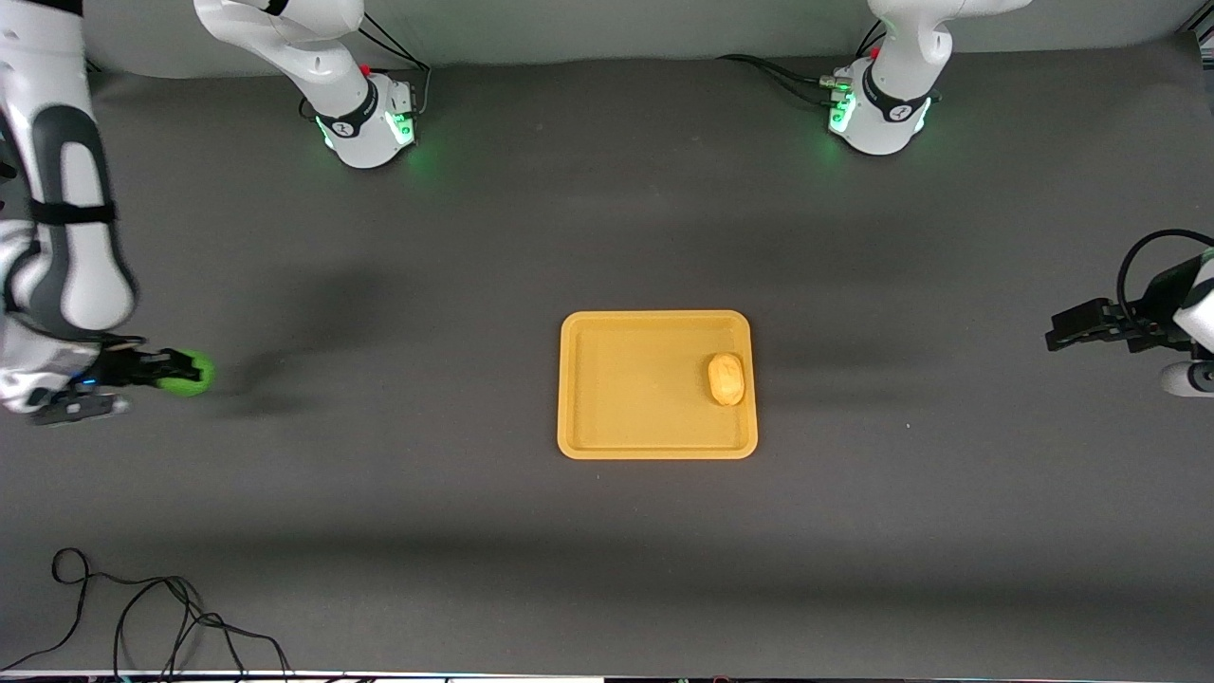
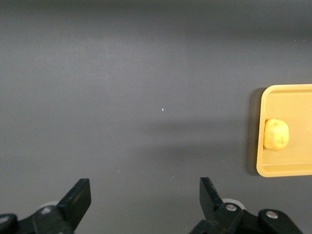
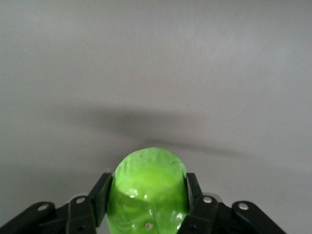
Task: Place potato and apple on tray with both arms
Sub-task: 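Carry the apple onto the tray beside the potato with the right gripper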
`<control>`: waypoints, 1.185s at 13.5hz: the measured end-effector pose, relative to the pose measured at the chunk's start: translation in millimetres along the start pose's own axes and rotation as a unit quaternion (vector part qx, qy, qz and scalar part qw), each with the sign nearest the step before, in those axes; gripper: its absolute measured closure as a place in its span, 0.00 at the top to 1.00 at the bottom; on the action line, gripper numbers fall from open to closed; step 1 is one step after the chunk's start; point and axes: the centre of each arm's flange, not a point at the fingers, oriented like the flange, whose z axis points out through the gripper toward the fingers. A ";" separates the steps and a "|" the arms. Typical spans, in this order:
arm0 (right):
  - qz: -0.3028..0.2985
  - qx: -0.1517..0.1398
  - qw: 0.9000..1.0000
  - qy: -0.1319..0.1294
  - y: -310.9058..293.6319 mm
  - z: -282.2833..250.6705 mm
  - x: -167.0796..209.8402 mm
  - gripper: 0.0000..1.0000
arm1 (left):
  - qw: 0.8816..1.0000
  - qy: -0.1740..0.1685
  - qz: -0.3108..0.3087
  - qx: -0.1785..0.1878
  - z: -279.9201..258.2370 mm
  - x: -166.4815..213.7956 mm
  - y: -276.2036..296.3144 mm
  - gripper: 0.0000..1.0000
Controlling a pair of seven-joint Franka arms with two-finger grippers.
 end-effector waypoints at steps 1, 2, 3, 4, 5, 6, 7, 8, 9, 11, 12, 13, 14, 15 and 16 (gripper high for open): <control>-0.015 -0.012 1.000 0.002 -1.5 -44.1 6.2 0.66 | 1.000 0.001 0.000 0.000 5.0 -4.7 0.6 0.99; -0.026 -0.020 0.999 0.004 -6.1 -90.4 8.8 0.66 | 1.000 -0.002 0.000 0.001 9.1 -10.8 0.6 0.97; -0.036 -0.024 0.999 0.008 -16.0 -132.1 10.1 0.66 | 1.000 -0.004 0.000 0.001 10.5 -17.1 0.9 0.97; -0.046 -0.024 0.999 0.012 -35.4 -168.3 13.8 0.66 | 1.000 -0.005 0.000 0.002 9.0 -23.8 1.8 0.96; -0.051 -0.028 0.998 0.017 -62.7 -194.2 21.6 0.66 | 1.000 -0.004 0.002 0.002 5.8 -29.7 3.8 0.96; -0.050 -0.034 0.998 0.021 -97.2 -209.7 33.8 0.66 | 1.000 -0.003 0.004 0.004 3.0 -34.2 6.5 0.96; -0.047 -0.038 0.998 0.026 -140.3 -216.9 48.2 0.66 | 1.000 -0.004 0.008 0.014 2.7 -37.0 7.5 0.96; -0.041 -0.042 0.998 0.031 -192.3 -219.8 62.7 0.66 | 0.999 -0.006 0.013 0.030 4.9 -38.1 6.5 0.96; -0.033 -0.046 0.998 0.036 -246.5 -220.2 73.7 0.66 | 0.999 -0.003 0.016 0.040 7.5 -37.2 5.1 0.96; -0.011 -0.050 0.998 0.044 -357.3 -216.5 84.5 0.66 | 0.999 0.009 0.016 0.045 12.3 -34.7 2.0 0.96; 0.005 -0.053 0.998 0.045 -412.3 -209.0 85.8 0.66 | 0.999 0.011 0.017 0.046 13.2 -34.2 0.6 0.97; 0.020 -0.058 0.997 0.046 -464.3 -197.3 85.5 0.66 | 0.999 0.013 0.017 0.046 13.5 -34.0 0.0 0.99; 0.035 -0.064 0.996 0.047 -517.6 -181.8 82.6 0.66 | 0.999 0.012 0.018 0.046 14.0 -34.2 0.6 0.99; 0.051 -0.069 0.995 0.048 -572.1 -163.4 75.9 0.66 | 0.999 0.012 0.020 0.046 14.7 -34.4 1.7 0.99; 0.067 -0.071 0.994 0.049 -628.5 -142.1 64.4 0.66 | 0.999 0.011 0.021 0.046 14.9 -34.6 2.6 0.99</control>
